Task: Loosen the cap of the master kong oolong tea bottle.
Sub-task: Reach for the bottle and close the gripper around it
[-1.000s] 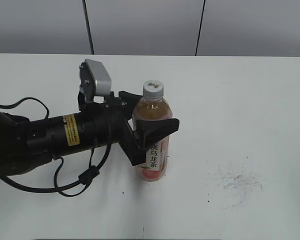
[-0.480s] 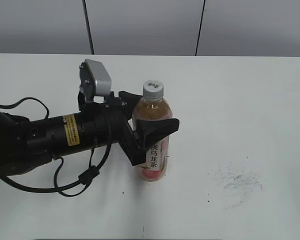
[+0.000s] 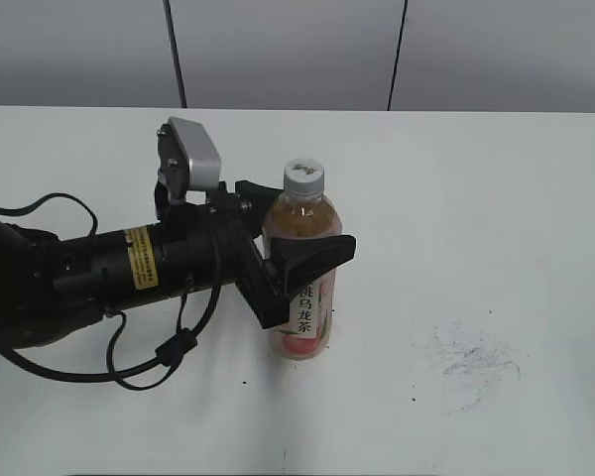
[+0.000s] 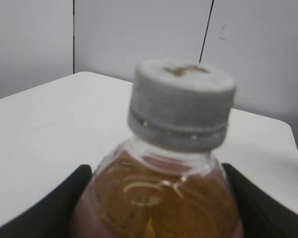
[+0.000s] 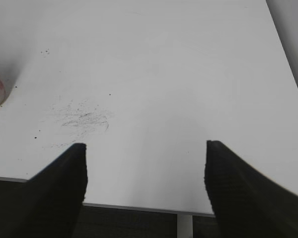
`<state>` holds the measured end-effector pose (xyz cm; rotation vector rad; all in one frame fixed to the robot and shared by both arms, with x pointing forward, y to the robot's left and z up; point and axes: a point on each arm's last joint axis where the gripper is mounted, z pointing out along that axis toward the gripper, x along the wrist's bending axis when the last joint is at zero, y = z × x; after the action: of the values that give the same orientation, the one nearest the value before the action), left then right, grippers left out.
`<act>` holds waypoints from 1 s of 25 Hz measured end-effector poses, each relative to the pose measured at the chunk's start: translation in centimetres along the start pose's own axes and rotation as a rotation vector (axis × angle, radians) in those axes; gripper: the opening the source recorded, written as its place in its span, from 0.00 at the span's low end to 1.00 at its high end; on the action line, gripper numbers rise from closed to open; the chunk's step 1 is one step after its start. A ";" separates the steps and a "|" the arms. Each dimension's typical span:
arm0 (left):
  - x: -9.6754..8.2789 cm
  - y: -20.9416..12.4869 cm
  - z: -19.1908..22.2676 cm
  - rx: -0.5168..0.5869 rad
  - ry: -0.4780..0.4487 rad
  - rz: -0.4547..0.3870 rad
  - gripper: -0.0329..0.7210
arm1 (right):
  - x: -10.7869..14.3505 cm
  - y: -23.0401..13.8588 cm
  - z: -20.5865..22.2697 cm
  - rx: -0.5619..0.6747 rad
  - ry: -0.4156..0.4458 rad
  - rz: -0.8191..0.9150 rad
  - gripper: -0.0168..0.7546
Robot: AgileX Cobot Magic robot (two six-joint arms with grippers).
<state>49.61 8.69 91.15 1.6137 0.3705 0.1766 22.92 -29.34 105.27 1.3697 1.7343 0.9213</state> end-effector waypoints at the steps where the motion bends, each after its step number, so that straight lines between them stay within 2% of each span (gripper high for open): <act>1: 0.0 0.0 0.0 0.000 0.000 0.000 0.64 | 0.0 0.0 0.0 0.000 0.000 0.001 0.74; 8: 0.0 0.0 0.0 0.000 0.000 0.000 0.64 | -0.1 1.7 0.8 0.024 0.023 0.014 0.74; 15: 0.0 0.0 0.0 0.000 0.000 0.000 0.64 | -0.2 6.7 4.2 0.182 0.173 -0.094 0.68; 20: 0.0 0.0 0.0 0.000 0.000 0.000 0.64 | -0.4 10.9 6.5 0.221 0.240 -0.139 0.67; 25: 0.0 0.0 0.0 0.000 0.000 0.000 0.64 | 0.2 14.7 10.8 0.321 0.339 -0.183 0.67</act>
<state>49.61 8.69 91.15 1.6137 0.3705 0.1766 39.03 -25.50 112.96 1.2742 2.3054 0.8328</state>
